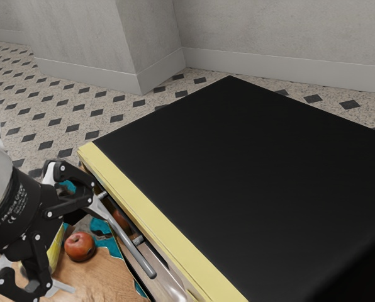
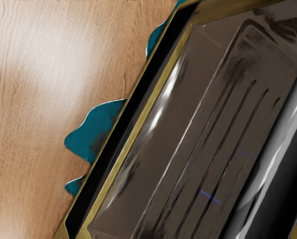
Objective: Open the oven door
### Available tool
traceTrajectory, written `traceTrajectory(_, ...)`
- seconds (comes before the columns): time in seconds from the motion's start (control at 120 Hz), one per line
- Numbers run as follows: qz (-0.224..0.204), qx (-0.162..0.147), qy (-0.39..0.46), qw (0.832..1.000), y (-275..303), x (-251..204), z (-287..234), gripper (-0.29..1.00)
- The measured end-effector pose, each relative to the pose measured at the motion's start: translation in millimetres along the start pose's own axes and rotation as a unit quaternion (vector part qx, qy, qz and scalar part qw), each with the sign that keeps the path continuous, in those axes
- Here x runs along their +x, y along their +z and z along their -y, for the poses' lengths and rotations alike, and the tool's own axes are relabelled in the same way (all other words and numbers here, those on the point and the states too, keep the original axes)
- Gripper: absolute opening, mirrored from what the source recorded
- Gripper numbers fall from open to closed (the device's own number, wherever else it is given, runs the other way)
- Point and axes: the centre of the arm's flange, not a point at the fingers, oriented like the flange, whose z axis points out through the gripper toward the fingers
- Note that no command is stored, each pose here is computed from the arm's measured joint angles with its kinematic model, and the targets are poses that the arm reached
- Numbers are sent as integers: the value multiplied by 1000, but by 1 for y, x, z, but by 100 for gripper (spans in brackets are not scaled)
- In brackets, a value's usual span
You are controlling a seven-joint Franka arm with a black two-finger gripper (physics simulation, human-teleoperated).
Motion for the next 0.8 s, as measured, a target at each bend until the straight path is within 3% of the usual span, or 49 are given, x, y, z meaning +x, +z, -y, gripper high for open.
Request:
traceTrajectory(0.367, -66, -22, 23, 997, 11, 27, -23, 70)
traceTrajectory(0.8, -79, -12, 102, 992, 57, 26, -30, 70)
